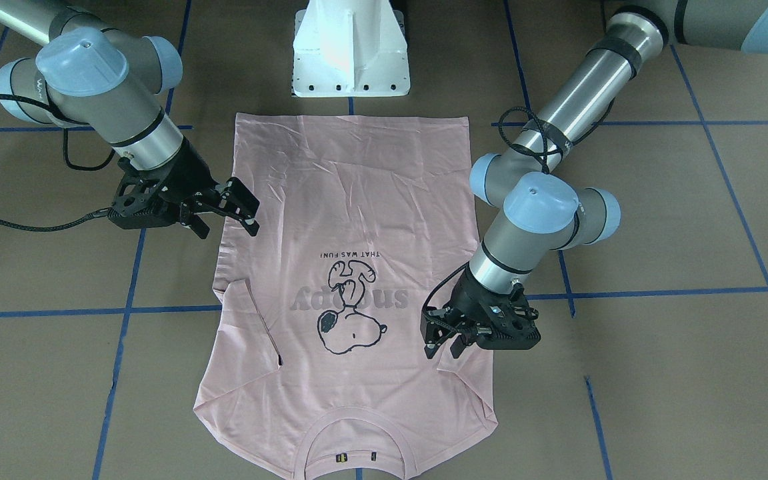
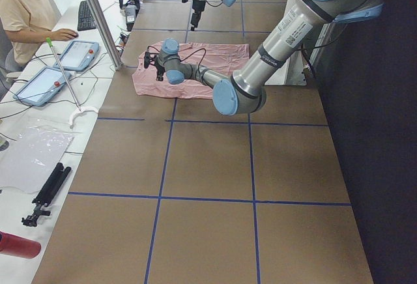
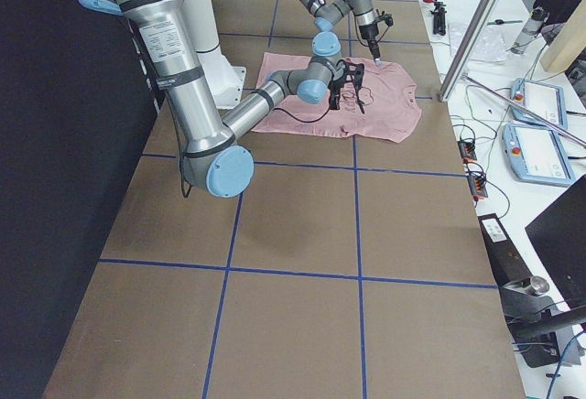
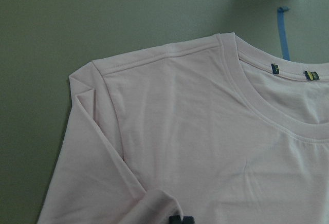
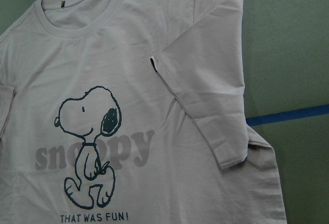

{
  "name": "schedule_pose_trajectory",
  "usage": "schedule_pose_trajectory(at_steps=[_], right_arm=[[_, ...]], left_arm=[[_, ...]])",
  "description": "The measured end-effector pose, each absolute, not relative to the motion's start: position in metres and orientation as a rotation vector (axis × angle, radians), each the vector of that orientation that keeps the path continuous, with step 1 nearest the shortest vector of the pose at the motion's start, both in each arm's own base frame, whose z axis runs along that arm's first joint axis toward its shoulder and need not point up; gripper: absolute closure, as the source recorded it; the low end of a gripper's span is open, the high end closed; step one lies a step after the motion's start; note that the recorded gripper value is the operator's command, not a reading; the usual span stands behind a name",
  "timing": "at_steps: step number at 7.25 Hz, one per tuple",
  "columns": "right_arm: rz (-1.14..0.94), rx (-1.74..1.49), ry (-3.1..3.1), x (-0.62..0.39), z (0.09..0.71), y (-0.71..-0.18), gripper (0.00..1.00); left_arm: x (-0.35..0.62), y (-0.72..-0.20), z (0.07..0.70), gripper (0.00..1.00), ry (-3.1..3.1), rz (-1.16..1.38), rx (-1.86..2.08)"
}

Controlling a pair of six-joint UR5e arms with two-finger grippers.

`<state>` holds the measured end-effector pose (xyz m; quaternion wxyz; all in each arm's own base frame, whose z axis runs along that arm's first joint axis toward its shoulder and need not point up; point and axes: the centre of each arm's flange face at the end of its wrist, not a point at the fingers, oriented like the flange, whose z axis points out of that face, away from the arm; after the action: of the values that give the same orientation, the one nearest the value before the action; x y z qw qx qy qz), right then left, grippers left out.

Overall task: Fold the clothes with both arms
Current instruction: 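Fold the other sleeve inward with the left gripper while the right gripper holds still, then move both grippers down to the shirt hem nearest the robot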

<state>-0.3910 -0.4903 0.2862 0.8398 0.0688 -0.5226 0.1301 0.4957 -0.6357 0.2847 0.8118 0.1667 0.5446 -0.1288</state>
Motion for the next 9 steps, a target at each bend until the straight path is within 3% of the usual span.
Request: schedule_pose_trajectory(at_steps=[1, 2, 4, 7, 9], right_arm=[[0.293, 0.136, -1.111, -0.389, 0.287, -0.478, 0.0], [0.327, 0.12, -1.109, -0.398, 0.291, -0.45, 0.06], [0.449, 0.153, -1.055, -0.458, 0.298, -0.353, 0.19], [0.577, 0.133, -0.943, -0.512, 0.297, -0.224, 0.17], [0.604, 0.122, -0.859, -0.525, 0.306, -0.17, 0.19]], left_arm=[[0.484, -0.599, 0.281, 0.18, 1.22, -0.266, 0.337], [0.471, -0.562, 0.278, 0.18, 1.274, -0.24, 0.311], [0.452, -0.514, 0.276, 0.18, 1.344, -0.198, 0.23], [0.446, -0.503, 0.29, 0.18, 1.347, -0.189, 0.206], [0.446, -0.502, 0.292, 0.18, 1.345, -0.19, 0.205]])
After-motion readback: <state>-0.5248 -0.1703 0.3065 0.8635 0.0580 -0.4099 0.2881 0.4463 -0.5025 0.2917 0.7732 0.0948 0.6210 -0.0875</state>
